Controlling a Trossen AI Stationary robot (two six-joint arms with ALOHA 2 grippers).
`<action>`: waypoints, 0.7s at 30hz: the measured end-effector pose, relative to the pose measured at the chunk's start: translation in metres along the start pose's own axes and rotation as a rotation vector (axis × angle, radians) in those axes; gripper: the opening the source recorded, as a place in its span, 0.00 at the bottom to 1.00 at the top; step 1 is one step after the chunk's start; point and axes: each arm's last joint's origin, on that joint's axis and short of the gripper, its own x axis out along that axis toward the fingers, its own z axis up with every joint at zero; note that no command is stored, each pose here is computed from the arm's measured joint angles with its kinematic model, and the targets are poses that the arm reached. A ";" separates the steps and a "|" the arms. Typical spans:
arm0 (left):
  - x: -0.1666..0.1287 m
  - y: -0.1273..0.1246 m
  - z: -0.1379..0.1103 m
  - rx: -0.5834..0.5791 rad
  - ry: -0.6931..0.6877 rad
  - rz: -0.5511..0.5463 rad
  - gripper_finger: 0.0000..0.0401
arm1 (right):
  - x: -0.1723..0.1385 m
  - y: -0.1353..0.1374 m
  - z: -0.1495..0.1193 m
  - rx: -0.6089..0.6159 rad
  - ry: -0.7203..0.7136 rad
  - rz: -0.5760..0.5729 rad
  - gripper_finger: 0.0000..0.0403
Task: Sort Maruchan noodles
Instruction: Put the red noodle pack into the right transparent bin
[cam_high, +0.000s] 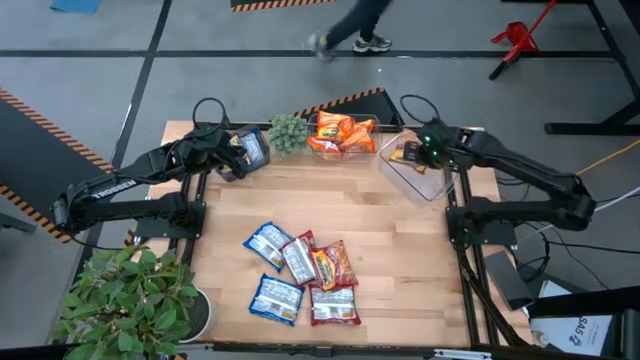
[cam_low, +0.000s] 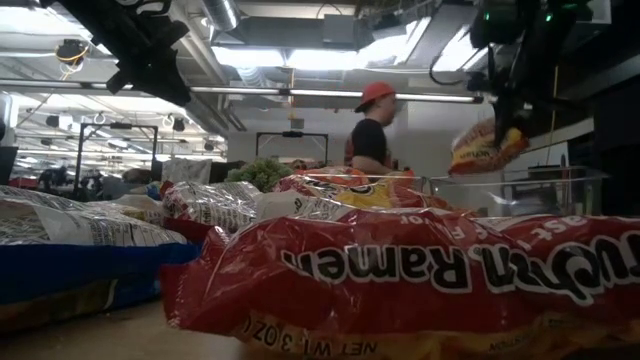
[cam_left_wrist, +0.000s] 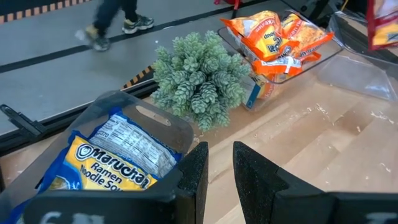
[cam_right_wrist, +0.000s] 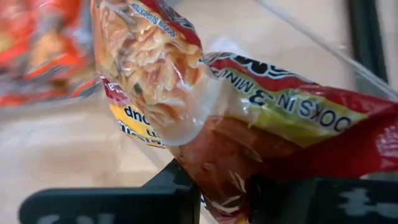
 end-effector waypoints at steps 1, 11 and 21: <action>0.000 0.000 0.000 0.000 -0.002 0.003 0.17 | 0.004 -0.002 0.002 0.025 0.000 -0.017 0.15; 0.000 0.000 0.000 0.000 -0.006 0.013 0.17 | 0.046 0.006 0.009 0.090 0.032 -0.054 0.18; 0.000 0.000 0.000 0.001 -0.006 0.013 0.17 | 0.073 0.012 0.009 0.076 0.058 -0.138 0.36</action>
